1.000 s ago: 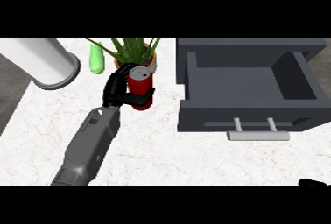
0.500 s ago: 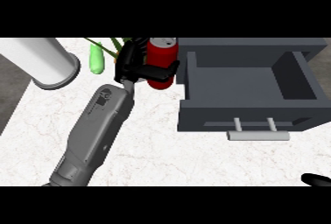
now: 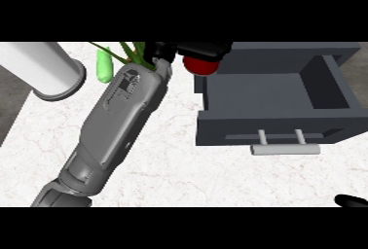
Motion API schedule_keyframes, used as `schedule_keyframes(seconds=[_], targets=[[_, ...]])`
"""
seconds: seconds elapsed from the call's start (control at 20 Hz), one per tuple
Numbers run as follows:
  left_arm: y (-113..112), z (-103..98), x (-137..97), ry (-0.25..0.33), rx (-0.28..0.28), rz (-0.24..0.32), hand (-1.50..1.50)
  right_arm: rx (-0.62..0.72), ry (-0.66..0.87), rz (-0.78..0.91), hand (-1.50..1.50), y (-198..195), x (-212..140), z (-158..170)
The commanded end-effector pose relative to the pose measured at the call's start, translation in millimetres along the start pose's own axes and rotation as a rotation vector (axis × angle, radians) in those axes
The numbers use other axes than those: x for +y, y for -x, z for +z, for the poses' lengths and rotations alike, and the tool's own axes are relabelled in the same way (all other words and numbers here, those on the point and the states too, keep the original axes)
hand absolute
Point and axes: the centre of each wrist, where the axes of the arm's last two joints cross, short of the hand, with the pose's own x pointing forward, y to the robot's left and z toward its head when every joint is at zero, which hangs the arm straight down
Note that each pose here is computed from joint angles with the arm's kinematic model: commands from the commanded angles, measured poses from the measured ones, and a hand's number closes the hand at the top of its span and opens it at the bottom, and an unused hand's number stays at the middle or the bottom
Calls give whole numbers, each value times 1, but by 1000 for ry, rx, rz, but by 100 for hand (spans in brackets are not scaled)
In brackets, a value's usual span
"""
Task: Pick up the can, place it into the drawer and close the drawer
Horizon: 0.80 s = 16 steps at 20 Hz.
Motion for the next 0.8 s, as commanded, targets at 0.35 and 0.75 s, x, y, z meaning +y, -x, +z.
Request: schedule_keyframes(seconds=[0.35,0.75], targets=[[-57,-27,-49,3,36,-45,150,-13,-10,1,-150,2,-11,1],[-69,-41,-66,-5,56,-105,150,-33,-19,-11,-150,-8,6,-17]])
